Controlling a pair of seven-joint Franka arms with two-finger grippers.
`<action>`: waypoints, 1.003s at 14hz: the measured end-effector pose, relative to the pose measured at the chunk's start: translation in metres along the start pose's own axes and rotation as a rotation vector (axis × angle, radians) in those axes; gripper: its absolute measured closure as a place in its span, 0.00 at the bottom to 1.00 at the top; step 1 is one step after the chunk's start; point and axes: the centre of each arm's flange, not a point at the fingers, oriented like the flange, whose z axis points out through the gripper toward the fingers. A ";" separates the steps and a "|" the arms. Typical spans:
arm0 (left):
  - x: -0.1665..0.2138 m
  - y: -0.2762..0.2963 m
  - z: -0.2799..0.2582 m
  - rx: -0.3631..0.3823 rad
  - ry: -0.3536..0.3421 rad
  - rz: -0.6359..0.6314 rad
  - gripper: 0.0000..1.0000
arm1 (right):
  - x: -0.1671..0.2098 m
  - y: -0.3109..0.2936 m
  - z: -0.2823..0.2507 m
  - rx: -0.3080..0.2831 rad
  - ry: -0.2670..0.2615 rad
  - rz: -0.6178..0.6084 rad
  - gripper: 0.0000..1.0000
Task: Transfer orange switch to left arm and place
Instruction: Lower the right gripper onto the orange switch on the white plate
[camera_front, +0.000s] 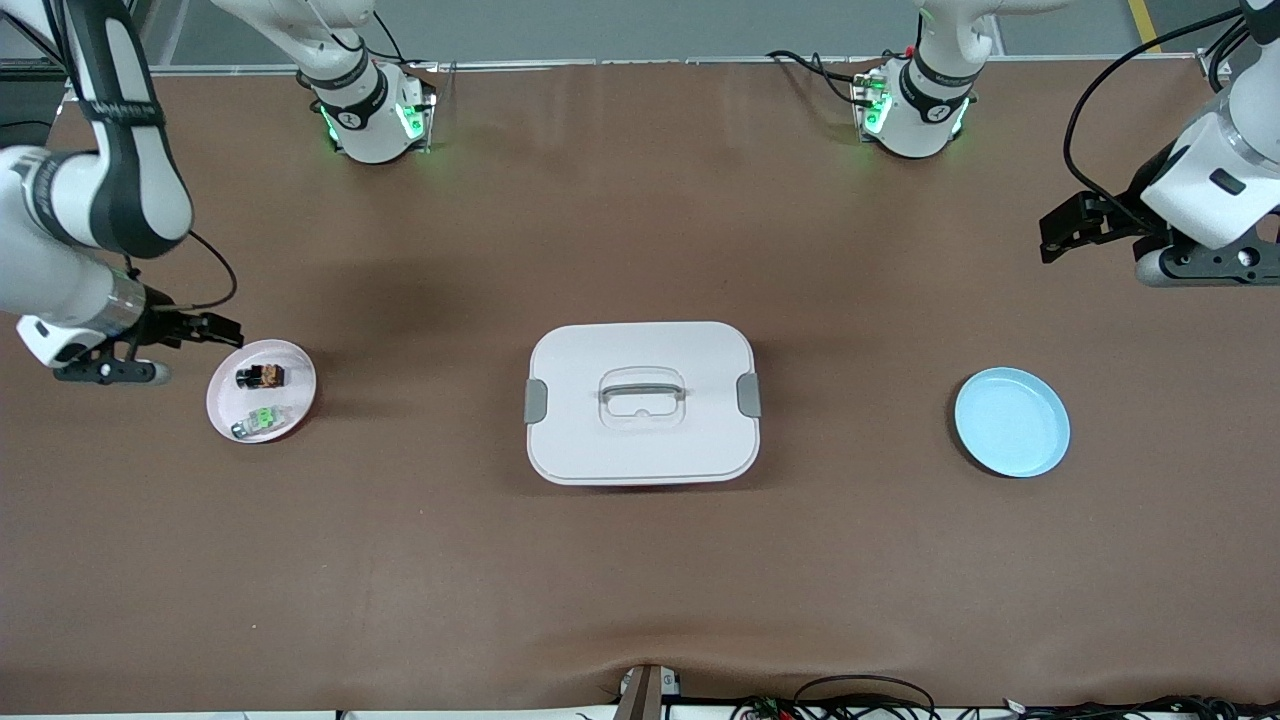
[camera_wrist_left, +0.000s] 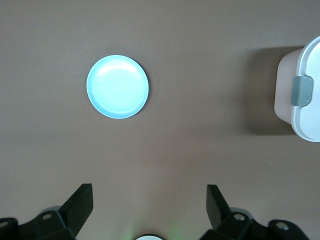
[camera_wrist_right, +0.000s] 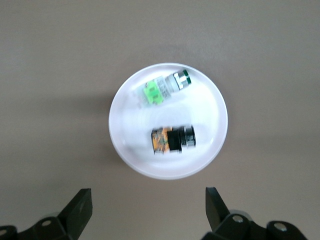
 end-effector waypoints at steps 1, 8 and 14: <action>0.000 -0.001 -0.001 0.000 0.001 -0.001 0.00 | 0.006 0.003 0.018 -0.002 0.012 -0.005 0.00; -0.003 -0.002 -0.007 -0.001 0.013 -0.005 0.00 | 0.021 0.022 0.100 -0.031 0.001 -0.093 0.00; -0.004 -0.003 -0.008 -0.001 0.016 -0.005 0.00 | 0.024 0.022 0.119 -0.034 -0.027 -0.108 0.00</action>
